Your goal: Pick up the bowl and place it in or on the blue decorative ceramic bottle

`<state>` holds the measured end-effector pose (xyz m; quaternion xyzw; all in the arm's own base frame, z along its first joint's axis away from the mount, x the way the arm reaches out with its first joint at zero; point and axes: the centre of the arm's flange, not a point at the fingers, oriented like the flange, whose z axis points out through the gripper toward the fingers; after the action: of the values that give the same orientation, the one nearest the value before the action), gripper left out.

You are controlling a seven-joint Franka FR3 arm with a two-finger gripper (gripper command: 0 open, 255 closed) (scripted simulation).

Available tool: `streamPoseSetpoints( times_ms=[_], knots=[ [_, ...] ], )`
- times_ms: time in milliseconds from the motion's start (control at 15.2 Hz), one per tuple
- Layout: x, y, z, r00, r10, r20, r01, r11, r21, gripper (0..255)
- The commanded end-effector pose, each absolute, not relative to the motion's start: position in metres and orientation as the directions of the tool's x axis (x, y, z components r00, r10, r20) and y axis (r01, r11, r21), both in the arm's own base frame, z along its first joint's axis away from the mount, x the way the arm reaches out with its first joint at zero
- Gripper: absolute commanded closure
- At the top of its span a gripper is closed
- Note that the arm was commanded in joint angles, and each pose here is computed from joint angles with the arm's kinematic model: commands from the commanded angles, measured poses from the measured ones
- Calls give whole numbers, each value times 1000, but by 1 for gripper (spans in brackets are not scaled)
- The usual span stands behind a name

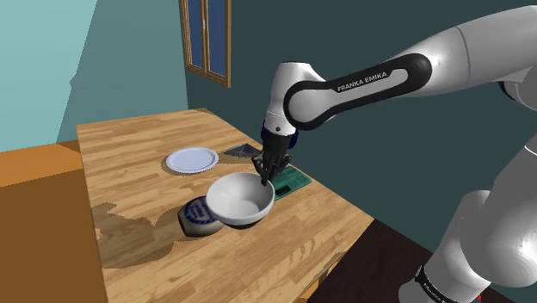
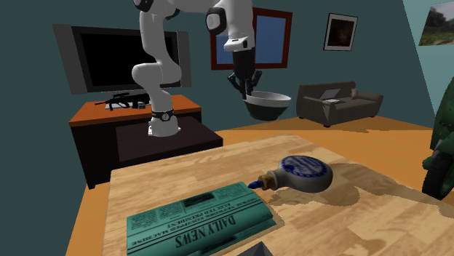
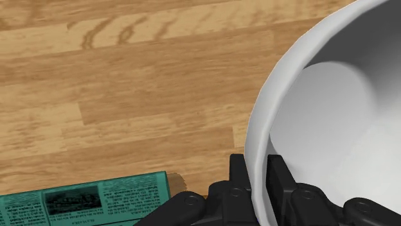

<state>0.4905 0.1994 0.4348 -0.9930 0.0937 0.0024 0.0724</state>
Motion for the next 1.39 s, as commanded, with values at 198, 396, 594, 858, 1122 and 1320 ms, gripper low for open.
streamPoseSetpoints(
  times_ms=[198, 396, 594, 858, 1122, 1320],
  knots=[
    [515, 199, 456, 982, -186, -18, -186, -972, -144, 255],
    [554, 198, 466, 982, -186, -18, -186, -972, -144, 255],
    [592, 197, 476, 982, -186, -18, -186, -972, -144, 255],
    [643, 195, 489, 982, -186, -18, -186, -972, -144, 255],
    [680, 194, 494, 982, -186, -18, -186, -972, -144, 255],
    [680, 194, 478, 982, -186, -18, -186, -972, -144, 255]
  ],
)
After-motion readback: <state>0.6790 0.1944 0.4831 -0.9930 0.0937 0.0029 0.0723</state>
